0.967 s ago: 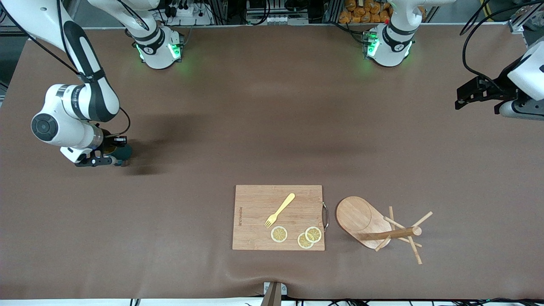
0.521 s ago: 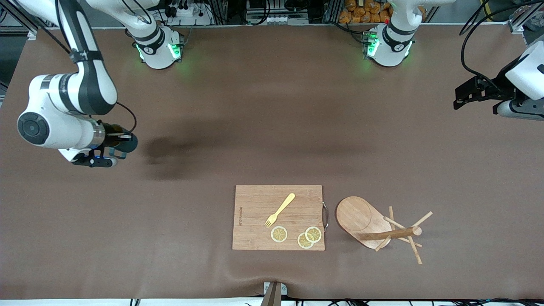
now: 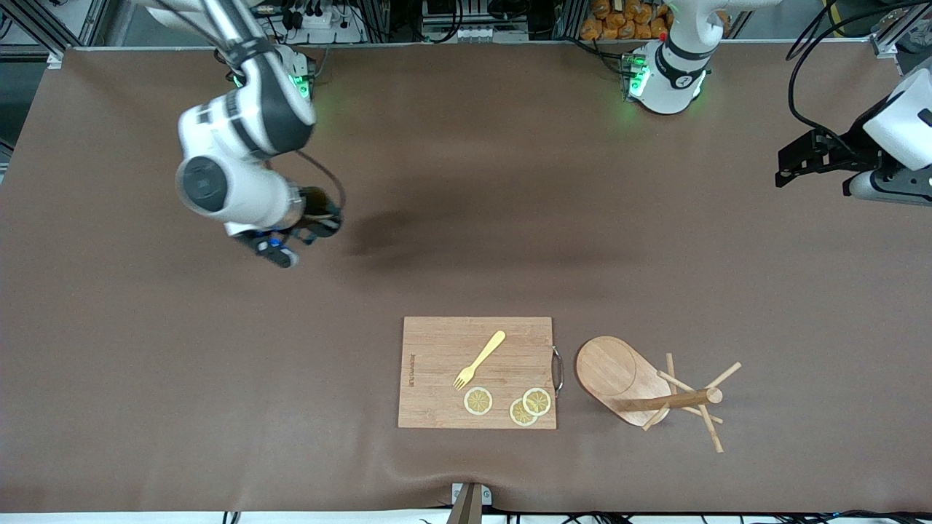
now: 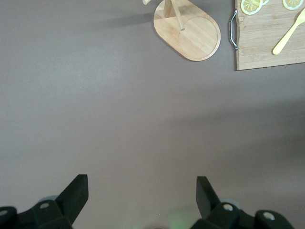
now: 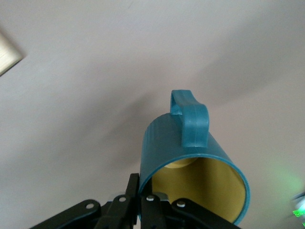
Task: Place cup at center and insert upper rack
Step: 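Lift the teal mug and carry it toward the table center, then lower the mug onto the table center and open the right gripper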
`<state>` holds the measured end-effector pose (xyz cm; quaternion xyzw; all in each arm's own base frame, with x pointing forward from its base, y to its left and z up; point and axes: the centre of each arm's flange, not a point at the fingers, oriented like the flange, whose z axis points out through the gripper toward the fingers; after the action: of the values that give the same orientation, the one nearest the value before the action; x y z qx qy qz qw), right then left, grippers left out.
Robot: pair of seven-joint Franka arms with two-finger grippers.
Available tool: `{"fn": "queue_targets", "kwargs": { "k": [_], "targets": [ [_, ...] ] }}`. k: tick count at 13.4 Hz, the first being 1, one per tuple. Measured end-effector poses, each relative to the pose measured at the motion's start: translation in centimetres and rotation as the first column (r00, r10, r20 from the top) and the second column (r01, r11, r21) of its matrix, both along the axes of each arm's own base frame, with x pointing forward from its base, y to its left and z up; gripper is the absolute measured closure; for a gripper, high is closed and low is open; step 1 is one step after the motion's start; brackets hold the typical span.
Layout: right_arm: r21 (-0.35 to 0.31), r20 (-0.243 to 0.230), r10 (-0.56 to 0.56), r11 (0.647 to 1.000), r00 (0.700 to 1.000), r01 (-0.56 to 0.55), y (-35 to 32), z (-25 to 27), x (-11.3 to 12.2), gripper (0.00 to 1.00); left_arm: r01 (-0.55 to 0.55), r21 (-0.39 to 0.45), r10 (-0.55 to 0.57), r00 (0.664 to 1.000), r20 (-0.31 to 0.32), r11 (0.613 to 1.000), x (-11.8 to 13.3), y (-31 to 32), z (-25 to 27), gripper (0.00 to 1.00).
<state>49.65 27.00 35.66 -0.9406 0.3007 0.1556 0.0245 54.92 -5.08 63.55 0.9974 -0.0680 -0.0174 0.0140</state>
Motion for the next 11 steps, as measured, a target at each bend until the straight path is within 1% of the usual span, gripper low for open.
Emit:
{"fn": "queue_targets", "kwargs": {
  "k": [1, 2, 3, 4, 5, 7, 8, 10, 11],
  "targets": [
    [-0.011, 0.012, -0.059, 0.998, 0.998, 0.059, 3.6, -0.3, -1.4, 0.95, 0.0, 0.0, 0.0, 1.0, 0.0, 1.0, 0.0, 0.0, 0.0, 0.0],
    [-0.013, 0.009, -0.116, 0.993, 0.993, 0.116, 6.7, -0.7, -2.7, 0.95, -0.001, 0.0, 0.001, 1.0, 0.0, 1.0, 0.0, 0.0, 0.0, 0.0],
    [-0.009, -0.005, -0.181, 0.983, 0.983, 0.181, 9.5, -1.0, -3.8, 0.95, -0.002, 0.0, 0.002, 1.0, 0.0, 1.0, 0.0, 0.1, 0.0, 0.0],
    [-0.012, -0.012, -0.262, 0.965, 0.965, 0.262, 12.1, -1.3, -4.5, 0.95, -0.002, 0.0, 0.002, 1.0, 0.0, 1.0, 0.0, 0.1, 0.0, 0.0],
    [-0.019, -0.006, -0.354, 0.935, 0.935, 0.353, 14.7, -1.6, -4.8, 0.95, -0.001, 0.0, 0.001, 1.0, 0.0, 1.0, 0.0, 0.1, 0.0, 0.0],
    [-0.033, 0.004, -0.505, 0.863, 0.863, 0.505, 19.7, -3.0, -5.0, 0.95, 0.0, 0.0, 0.0, 1.0, 0.0, 1.0, 0.0, 0.0, 0.0, 0.0],
    [-0.04, 0.006, -0.556, 0.83, 0.831, 0.556, 22.0, -4.1, -5.1, 0.95, 0.0, 0.0, 0.0, 1.0, 0.0, 1.0, 0.0, 0.0, 0.0, 0.0],
    [-0.048, 0.01, -0.609, 0.792, 0.793, 0.609, 24.9, -6.4, -5.1, 0.95, -0.001, 0.0, 0.001, 1.0, 0.0, 1.0, 0.0, 0.1, 0.0, 0.0],
    [-0.043, 0.015, -0.642, 0.765, 0.767, 0.642, 25.7, -7.2, -4.8, 0.95, -0.002, 0.0, 0.002, 1.0, 0.0, 1.0, 0.0, 0.1, 0.0, 0.0]
  ]
}}
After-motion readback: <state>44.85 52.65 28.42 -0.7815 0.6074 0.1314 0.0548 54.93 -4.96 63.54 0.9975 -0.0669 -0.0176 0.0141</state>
